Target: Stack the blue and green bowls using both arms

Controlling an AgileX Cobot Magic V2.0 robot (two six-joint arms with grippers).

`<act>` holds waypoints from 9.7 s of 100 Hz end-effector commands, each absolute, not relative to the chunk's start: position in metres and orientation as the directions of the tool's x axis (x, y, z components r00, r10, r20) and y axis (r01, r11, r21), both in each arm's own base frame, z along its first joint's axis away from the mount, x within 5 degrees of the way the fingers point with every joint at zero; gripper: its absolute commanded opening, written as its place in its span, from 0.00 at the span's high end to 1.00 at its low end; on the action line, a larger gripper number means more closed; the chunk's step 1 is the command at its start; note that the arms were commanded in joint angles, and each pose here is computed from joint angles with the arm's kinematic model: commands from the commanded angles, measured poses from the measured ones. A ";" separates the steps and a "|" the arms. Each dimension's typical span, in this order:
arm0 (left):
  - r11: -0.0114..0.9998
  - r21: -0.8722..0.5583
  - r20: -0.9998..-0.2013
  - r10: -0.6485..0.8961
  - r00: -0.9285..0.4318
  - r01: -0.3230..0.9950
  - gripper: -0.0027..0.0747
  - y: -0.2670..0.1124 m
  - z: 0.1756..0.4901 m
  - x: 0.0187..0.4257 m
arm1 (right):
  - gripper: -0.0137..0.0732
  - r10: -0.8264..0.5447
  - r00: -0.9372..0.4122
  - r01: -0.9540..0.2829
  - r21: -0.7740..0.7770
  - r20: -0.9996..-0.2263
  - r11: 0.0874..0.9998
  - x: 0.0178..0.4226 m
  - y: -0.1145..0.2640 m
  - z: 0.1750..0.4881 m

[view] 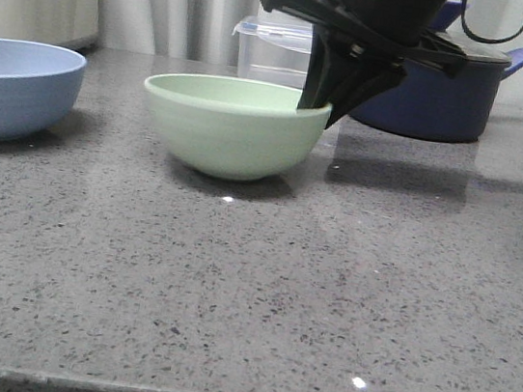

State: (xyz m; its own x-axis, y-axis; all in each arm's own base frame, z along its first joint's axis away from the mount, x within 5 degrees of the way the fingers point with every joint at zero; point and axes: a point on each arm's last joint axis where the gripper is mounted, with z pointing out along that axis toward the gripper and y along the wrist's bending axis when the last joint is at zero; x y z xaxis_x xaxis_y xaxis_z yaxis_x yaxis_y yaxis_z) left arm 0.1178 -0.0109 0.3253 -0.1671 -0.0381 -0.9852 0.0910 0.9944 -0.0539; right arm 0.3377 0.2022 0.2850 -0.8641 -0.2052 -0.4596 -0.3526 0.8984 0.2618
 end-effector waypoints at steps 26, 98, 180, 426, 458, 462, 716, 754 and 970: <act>0.994 -0.071 -0.996 -0.066 -0.054 0.084 0.47 -0.010 0.345 0.119 | 0.56 -0.163 -0.799 -0.384 0.283 -0.578 0.879 0.330 0.198 0.327; 0.994 -0.071 -0.996 -0.066 -0.054 0.084 0.47 -0.010 0.345 0.119 | 0.86 -0.169 -0.784 -0.386 0.256 -0.597 0.886 0.275 0.166 0.331; 0.994 -0.071 -0.996 -0.066 -0.054 0.084 0.47 -0.010 0.345 0.119 | 0.93 -0.176 -0.801 -0.400 0.292 -0.572 0.869 0.278 0.193 0.290; 0.979 -0.196 -0.576 -0.070 -0.814 0.055 0.99 -0.035 0.335 0.309 | 0.93 -0.182 -0.806 -0.399 0.291 -0.563 0.869 0.277 0.193 0.290; 0.959 -0.188 -0.646 0.040 -0.762 0.210 0.99 -0.068 0.380 0.306 | 0.93 -0.182 -0.806 -0.399 0.291 -0.563 0.869 0.277 0.193 0.290; 0.956 -0.188 -0.654 0.049 -0.755 0.225 0.99 -0.073 0.383 0.305 | 0.93 -0.182 -0.806 -0.399 0.291 -0.563 0.869 0.277 0.193 0.290; 0.890 -0.204 -0.596 0.217 -0.773 0.408 0.64 -0.149 0.373 0.323 | 0.93 -0.114 -0.816 -0.329 0.294 -0.566 0.897 0.285 0.167 0.300; 0.958 -0.164 -0.694 0.058 -0.718 0.236 0.89 -0.072 0.388 0.290 | 0.93 -0.014 -0.780 -0.218 0.250 -0.626 0.943 0.273 0.107 0.318; 0.995 -0.058 -0.964 -0.036 -0.263 0.078 0.99 -0.009 0.300 0.099 | 0.93 0.159 -0.234 -0.191 0.206 -0.959 0.960 0.080 0.020 0.302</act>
